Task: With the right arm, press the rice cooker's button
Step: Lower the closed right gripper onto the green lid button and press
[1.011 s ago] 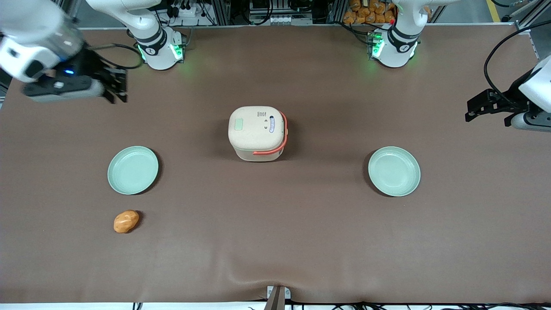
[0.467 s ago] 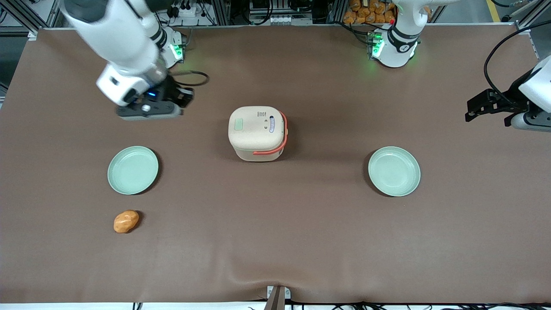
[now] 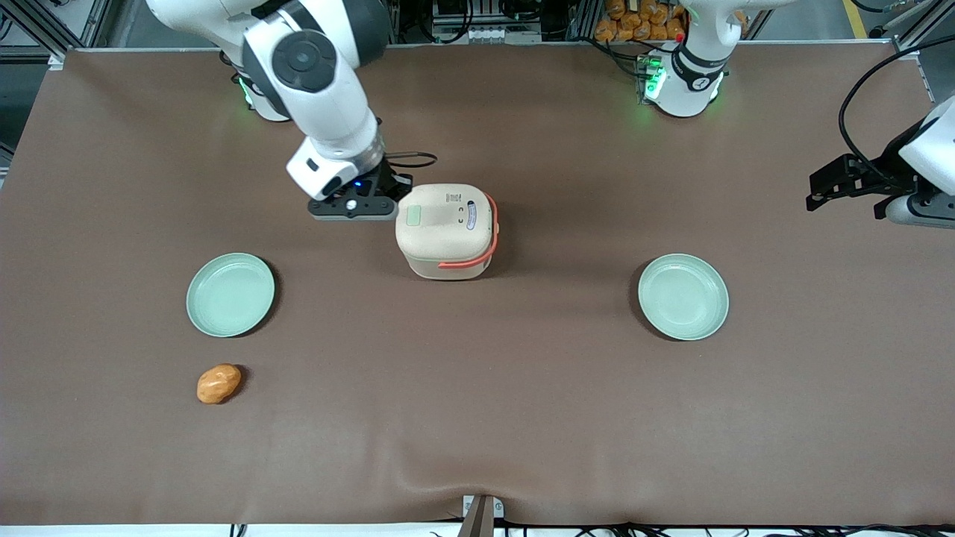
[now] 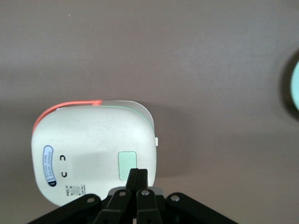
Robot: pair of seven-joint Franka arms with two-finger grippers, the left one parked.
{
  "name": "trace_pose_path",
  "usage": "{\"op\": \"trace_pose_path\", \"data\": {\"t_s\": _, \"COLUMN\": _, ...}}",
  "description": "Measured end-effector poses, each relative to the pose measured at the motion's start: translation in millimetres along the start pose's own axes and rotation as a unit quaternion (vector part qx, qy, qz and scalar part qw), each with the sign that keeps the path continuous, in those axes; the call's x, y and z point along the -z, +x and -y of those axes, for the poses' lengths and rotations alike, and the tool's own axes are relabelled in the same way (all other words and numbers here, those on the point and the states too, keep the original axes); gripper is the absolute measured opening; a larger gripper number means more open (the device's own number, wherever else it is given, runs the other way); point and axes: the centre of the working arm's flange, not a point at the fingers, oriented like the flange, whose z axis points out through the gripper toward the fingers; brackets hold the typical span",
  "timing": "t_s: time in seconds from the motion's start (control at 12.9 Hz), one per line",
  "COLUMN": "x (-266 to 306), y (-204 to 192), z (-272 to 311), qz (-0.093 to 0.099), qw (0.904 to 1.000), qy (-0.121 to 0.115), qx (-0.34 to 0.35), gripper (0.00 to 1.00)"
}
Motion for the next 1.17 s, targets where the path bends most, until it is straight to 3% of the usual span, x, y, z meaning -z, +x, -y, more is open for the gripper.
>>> {"op": "trace_pose_path", "data": {"t_s": 0.54, "x": -44.0, "y": -10.1, "z": 13.3, "qz": 0.011, "qw": 0.9999, "qy": -0.008, "qx": 0.003, "gripper": 0.01}}
{"op": "trace_pose_path", "data": {"t_s": 0.78, "x": -73.7, "y": -20.2, "z": 33.5, "qz": 0.01, "qw": 0.9996, "qy": -0.026, "qx": 0.001, "gripper": 0.01}}
{"op": "trace_pose_path", "data": {"t_s": 1.17, "x": -82.4, "y": -20.8, "z": 34.1, "qz": 0.014, "qw": 0.9994, "qy": -0.031, "qx": 0.0, "gripper": 0.01}}
